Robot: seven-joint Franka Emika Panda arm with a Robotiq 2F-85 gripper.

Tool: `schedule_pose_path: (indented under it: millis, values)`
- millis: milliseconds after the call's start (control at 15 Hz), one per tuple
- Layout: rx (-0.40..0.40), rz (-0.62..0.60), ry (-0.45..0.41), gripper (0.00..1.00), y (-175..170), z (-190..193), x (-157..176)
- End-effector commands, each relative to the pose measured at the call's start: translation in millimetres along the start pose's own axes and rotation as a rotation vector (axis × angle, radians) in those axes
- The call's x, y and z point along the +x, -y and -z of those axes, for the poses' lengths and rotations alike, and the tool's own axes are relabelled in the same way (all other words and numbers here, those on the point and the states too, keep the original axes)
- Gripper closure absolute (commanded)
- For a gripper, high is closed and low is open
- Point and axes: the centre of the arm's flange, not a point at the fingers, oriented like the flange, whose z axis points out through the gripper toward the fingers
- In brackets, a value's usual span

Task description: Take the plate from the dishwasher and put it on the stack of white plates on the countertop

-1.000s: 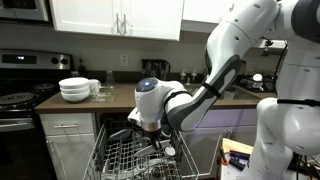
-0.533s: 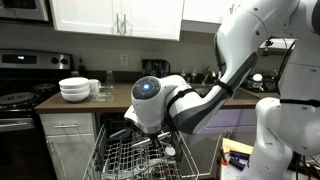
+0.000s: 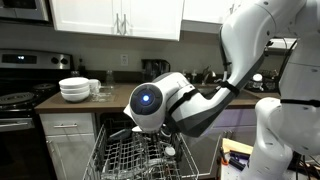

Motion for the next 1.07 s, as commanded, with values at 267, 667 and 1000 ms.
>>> schedule_pose_path:
  millis: [267,667,1000]
  values:
    - [-0.236,-0.299,0.055,0.99,3,-3,3]
    - [-0.286,-0.352,0.077,0.94,10,-15,-5]
    - [-0.293,-0.343,0.098,0.99,16,-25,-3]
